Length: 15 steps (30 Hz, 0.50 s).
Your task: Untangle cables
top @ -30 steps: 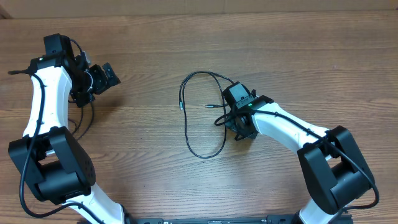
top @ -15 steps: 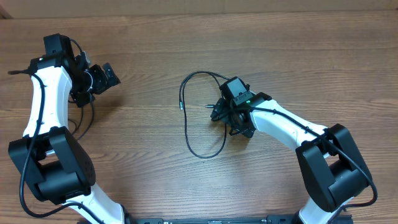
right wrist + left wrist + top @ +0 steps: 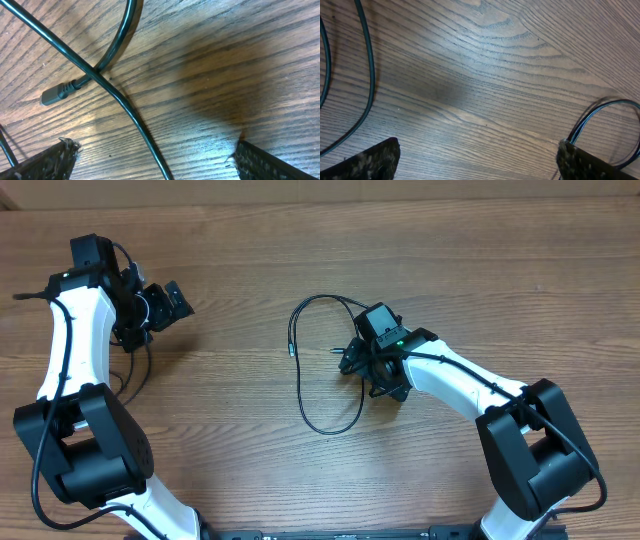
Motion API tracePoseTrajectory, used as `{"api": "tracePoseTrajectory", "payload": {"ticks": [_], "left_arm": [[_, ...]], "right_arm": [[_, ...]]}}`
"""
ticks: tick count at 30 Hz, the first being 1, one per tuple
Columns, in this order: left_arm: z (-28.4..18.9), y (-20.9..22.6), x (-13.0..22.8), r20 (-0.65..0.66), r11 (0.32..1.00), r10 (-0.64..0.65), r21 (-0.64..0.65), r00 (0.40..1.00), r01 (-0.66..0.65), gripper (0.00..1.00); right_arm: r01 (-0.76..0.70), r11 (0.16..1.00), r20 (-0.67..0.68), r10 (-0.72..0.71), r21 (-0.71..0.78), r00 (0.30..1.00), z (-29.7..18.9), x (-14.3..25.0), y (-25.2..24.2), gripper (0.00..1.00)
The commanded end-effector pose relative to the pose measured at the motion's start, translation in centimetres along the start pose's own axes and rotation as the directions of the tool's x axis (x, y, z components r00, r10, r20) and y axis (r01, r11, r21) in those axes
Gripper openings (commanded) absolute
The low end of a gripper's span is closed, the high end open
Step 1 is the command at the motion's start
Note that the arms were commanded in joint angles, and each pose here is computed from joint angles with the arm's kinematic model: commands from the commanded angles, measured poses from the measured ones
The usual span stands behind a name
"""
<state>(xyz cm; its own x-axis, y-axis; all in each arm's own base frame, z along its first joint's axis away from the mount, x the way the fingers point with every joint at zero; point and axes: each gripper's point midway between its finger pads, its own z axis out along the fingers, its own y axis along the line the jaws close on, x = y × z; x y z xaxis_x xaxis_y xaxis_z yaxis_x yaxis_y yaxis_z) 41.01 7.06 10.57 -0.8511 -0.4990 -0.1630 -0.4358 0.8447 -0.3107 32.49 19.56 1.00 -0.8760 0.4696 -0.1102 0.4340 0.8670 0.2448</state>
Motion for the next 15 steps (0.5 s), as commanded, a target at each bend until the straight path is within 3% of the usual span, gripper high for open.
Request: {"api": "tracePoseTrajectory", "payload": {"ticks": [1, 15], "left_arm": [[0.49, -0.54, 0.21, -0.012, 1.0, 0.003, 0.011, 1.0, -0.003, 1.0], [0.49, -0.57, 0.23, -0.012, 1.0, 0.004, 0.011, 1.0, -0.004, 1.0]], "right_arm": [[-0.005, 0.999, -0.071, 0.008, 0.039, 0.997, 1.77, 1.55, -1.21, 1.0], [-0.005, 0.999, -0.069, 0.007, 0.037, 0.998, 1.78, 1.5, -1.14, 1.0]]}}
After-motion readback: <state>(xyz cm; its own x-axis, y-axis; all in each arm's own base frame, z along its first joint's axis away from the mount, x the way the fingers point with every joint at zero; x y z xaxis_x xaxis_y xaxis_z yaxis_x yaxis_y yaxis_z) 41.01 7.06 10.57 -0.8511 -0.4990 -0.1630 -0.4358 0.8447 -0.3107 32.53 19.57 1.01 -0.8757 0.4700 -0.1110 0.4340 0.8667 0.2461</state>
